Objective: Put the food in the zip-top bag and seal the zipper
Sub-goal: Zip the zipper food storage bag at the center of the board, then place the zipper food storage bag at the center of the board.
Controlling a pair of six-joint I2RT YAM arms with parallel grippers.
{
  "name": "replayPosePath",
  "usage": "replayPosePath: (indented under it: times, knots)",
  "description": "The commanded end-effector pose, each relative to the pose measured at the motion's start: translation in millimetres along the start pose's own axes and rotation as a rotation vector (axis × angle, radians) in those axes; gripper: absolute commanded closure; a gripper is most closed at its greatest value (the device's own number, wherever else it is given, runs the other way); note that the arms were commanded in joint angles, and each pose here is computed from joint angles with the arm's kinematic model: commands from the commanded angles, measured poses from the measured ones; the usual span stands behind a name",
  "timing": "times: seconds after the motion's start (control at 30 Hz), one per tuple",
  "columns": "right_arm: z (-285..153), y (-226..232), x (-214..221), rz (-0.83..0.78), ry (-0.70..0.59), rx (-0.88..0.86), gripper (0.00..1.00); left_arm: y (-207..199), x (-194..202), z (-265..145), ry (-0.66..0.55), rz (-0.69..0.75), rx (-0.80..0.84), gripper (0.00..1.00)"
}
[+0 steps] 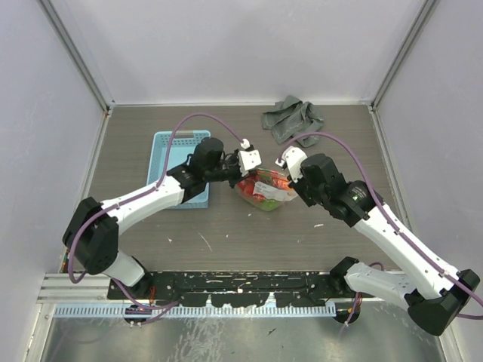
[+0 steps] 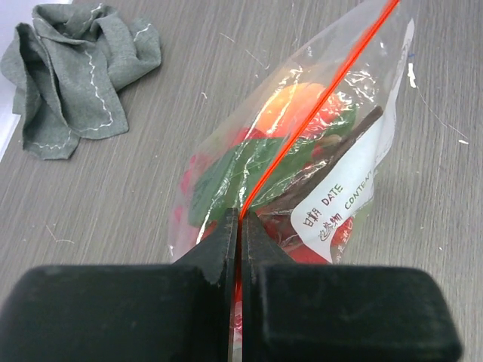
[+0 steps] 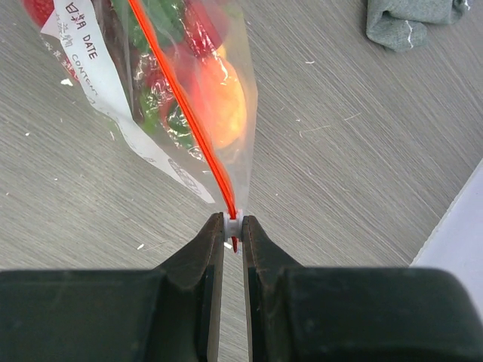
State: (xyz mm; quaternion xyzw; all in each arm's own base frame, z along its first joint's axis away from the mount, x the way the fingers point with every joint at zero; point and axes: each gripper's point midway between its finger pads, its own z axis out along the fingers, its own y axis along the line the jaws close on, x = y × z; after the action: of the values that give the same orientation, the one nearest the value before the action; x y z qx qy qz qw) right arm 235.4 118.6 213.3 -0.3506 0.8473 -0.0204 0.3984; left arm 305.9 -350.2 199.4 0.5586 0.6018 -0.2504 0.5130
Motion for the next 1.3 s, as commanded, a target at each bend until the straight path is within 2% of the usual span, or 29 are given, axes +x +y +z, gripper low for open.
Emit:
replayPosePath:
  times: [0.0,0.17,0.33,0.53,0.63,0.7,0.87,1.03,1.27]
  knots:
    - [-13.1,-21.1,8.4,0.009,0.013,0.109,0.99,43.4,-4.6,-12.9,-0.015,-0.013,-0.173,1.00]
    - [-2.4,-13.2,-5.9,0.057,-0.037,0.078,0.99,43.8,-18.5,-1.8,-0.078,-0.025,-0.138,1.00]
    - [10.5,-10.8,-36.5,0.112,-0.157,0.069,0.99,69.0,-46.2,6.9,-0.167,-0.006,-0.210,1.00]
    - [3.9,-74.3,-76.5,0.157,-0.310,0.339,0.99,108.8,-73.6,26.0,-0.186,0.012,-0.287,1.00]
    - [3.0,-97.5,-88.9,0.216,-0.353,0.397,0.99,122.7,-78.3,26.6,-0.181,0.011,-0.337,1.00]
    - [7.3,-97.3,-94.6,0.223,-0.385,0.384,0.99,121.4,-72.6,26.7,-0.165,0.004,-0.337,1.00]
    - [29.8,-72.2,-81.3,0.229,-0.377,0.278,0.98,94.9,-37.5,25.4,-0.096,-0.025,-0.304,1.00]
    - [54.1,-21.8,-50.2,0.269,-0.302,0.059,0.98,40.5,-4.6,25.6,-0.016,-0.059,-0.211,1.00]
    - [51.2,38.3,-21.1,0.363,-0.263,-0.211,0.91,-31.1,37.1,12.8,0.104,-0.132,-0.143,0.98]
